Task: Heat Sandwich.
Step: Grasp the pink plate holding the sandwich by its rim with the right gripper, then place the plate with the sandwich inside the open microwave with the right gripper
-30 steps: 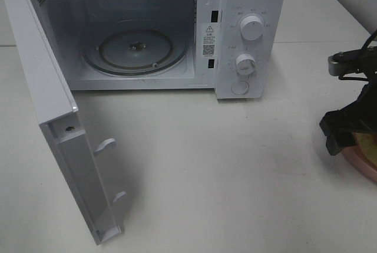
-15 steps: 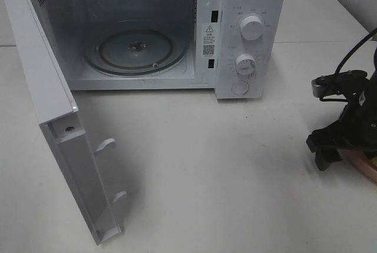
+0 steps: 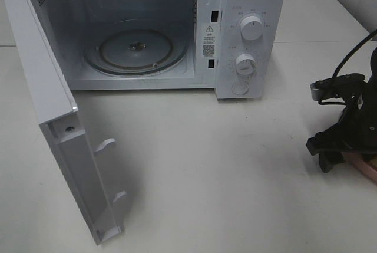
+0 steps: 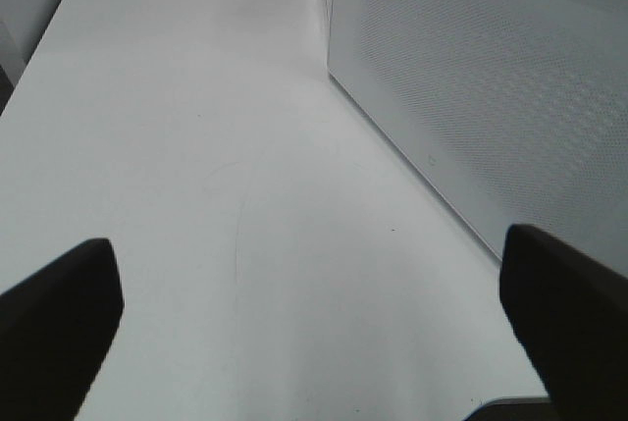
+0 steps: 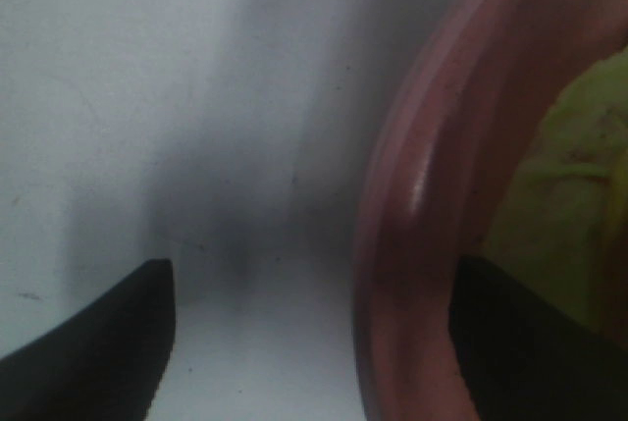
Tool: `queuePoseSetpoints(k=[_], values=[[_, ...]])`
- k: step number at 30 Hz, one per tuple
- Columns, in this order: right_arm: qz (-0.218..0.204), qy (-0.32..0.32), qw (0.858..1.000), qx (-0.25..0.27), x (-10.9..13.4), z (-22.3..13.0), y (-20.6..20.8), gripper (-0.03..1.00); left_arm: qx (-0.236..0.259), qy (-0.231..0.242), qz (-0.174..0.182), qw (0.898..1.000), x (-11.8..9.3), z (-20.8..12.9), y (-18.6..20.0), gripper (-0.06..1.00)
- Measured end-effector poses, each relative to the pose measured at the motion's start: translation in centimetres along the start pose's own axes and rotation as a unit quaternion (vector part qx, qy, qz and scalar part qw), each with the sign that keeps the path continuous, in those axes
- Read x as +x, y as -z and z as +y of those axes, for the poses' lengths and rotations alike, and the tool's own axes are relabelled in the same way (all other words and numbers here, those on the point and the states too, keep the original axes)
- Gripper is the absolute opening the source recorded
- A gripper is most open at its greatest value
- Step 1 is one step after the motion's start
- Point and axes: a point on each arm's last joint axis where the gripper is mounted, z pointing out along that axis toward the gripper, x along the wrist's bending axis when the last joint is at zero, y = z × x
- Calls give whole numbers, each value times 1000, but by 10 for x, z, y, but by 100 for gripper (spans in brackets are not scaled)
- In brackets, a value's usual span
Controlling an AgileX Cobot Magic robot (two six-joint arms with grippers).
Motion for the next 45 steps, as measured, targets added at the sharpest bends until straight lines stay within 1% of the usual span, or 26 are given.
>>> queuePoseSetpoints(k=[1,4,5,6,8,9,10,12,14,45], values=[[-1,-1,1000,0,0,0,0,69,0,0,0,1000,0,0,0,99],[-1,-1,1000,0,0,0,0,59,0,0,0,1000,0,0,0,99],[-1,-1,1000,0,0,0,0,59,0,0,0,1000,0,0,0,99],[-1,-2,1000,-1,0,0,0,48,0,0,0,1000,0,0,0,99],[-1,-1,1000,-1,0,0,0,36,0,0,0,1000,0,0,0,99],[-4,1,1000,-1,-1,0,0,23,0,0,0,1000,0,0,0,99],[-4,1,1000,-1,-1,0,0,23,0,0,0,1000,0,0,0,99],[-4,0,1000,-1,-1,0,0,9,0,0,0,1000,0,0,0,99],[-6,5,1000,-9,-2,2,0,4,0,0,0,1000,0,0,0,99],[-10,13,1000,-13,-3,3,0,3,0,0,0,1000,0,0,0,99]])
